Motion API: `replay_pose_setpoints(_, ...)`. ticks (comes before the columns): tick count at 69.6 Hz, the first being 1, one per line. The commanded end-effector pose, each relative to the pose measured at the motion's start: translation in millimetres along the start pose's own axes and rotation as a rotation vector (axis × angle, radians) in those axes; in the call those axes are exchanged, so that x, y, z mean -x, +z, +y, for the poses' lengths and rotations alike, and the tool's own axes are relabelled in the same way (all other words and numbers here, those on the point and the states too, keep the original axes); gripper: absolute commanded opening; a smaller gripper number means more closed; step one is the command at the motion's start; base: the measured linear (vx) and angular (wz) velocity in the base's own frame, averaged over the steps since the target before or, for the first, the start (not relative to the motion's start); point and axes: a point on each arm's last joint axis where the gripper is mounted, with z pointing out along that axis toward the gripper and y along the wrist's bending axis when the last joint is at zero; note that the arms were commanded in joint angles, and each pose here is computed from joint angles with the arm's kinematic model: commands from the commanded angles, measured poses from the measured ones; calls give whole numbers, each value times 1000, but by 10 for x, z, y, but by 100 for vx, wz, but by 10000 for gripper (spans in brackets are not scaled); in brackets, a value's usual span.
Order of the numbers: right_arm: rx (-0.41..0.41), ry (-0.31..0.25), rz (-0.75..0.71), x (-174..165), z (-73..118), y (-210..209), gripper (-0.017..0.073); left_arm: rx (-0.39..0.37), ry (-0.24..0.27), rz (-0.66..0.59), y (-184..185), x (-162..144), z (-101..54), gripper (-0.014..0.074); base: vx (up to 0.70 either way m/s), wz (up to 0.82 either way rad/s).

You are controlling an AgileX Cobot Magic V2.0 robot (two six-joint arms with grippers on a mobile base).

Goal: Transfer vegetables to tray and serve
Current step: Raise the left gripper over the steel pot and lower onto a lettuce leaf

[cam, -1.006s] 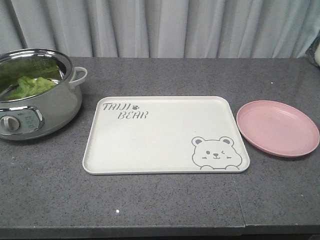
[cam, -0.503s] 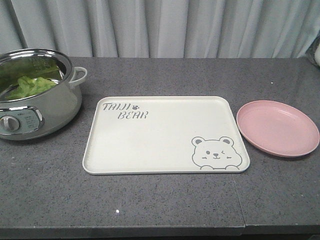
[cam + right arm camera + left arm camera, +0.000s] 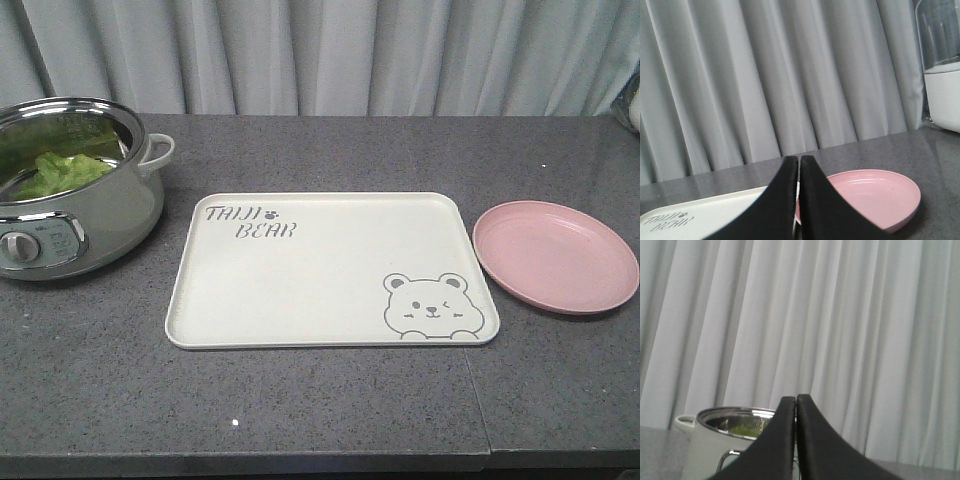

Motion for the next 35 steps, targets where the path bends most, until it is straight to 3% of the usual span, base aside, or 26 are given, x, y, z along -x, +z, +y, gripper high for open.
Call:
replay_pose_setpoints(1, 6, -4, -48, 8, -2, -8, -3, -17, -18, -108, -30, 49, -4, -6, 0, 0)
replay_pose_setpoints(10, 0, 32, -51, 11, -8, -8, -3, -23, -35, -133, -33, 71, -9, -6, 0, 0)
replay_pose_setpoints(21, 1, 41, -41, 233, 53, 5, -3, -45, -204, -139, -8, 178, -39, -4, 0, 0)
replay_pose_setpoints(32, -22, 22, 92, 603, 160, 96, 43, -51, -86, -60, 63, 539, -149, 11, 0, 0)
replay_pose_setpoints(35, -22, 13, 94, 700, 186, 135, 80, -33, -78, -33, 69, 635, -160, 25, 0, 0)
